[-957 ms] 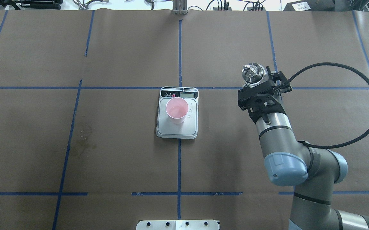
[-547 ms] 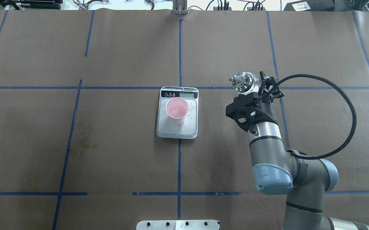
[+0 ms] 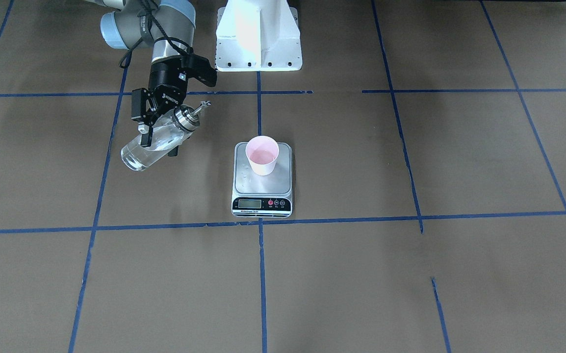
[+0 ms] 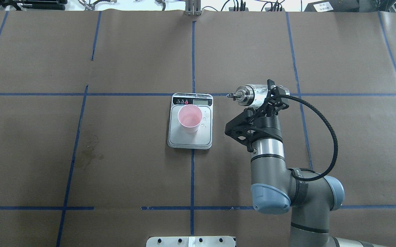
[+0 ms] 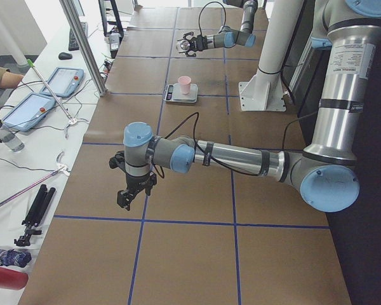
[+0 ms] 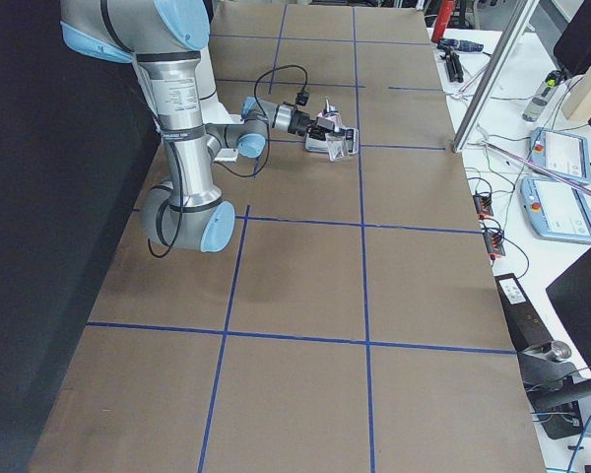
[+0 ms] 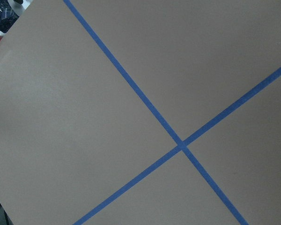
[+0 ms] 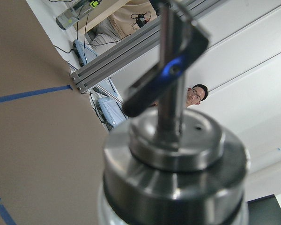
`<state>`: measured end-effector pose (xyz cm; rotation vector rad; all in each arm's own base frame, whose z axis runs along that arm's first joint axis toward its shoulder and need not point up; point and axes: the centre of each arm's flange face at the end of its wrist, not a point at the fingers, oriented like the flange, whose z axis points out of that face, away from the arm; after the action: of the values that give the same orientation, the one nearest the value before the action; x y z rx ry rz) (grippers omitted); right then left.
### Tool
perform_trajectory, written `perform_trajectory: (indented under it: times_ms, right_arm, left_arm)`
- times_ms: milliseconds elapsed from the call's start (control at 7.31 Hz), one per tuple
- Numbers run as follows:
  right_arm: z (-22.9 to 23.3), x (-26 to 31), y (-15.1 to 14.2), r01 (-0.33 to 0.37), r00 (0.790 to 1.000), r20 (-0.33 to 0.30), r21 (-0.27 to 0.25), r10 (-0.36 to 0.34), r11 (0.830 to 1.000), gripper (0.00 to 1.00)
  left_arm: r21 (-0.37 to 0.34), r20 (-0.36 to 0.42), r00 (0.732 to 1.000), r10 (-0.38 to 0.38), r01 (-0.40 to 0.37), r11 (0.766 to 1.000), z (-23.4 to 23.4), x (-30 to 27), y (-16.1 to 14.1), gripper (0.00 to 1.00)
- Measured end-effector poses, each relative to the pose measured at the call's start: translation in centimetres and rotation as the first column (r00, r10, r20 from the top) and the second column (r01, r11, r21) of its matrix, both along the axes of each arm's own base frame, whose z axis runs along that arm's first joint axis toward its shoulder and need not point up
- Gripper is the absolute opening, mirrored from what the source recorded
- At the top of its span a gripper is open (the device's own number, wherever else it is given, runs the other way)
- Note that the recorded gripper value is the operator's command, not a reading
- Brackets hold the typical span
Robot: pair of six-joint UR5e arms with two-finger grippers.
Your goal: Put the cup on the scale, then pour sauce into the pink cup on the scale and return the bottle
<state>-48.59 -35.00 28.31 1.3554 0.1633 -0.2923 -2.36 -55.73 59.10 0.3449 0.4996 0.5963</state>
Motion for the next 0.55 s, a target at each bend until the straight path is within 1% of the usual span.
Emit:
perform_trajectory:
  times_ms: [274, 410, 547]
  right_arm:
    - [-0.1, -1.9, -0.6, -0.029, 0.997, -0.072, 0.021, 0.031, 0.999, 0.00]
    - [-0.1, -2.4, -0.8, -0.039, 0.991, -0.128, 0.027, 0.042, 0.999, 0.00]
    - [-0.4, -2.7, -1.0, -0.044, 0.981, -0.190, 0.032, 0.050, 0.998, 0.00]
  left_arm:
    - [-0.003, -0.006, 1.000, -0.006, 0.006, 1.000, 0.0, -0.4, 0.1, 1.00]
    - [-0.003, -0.006, 1.000, -0.006, 0.006, 1.000, 0.0, -0.4, 0.2, 1.00]
    - [-0.004, -0.007, 1.000, -0.006, 0.006, 1.000, 0.1, -0.4, 0.2, 1.00]
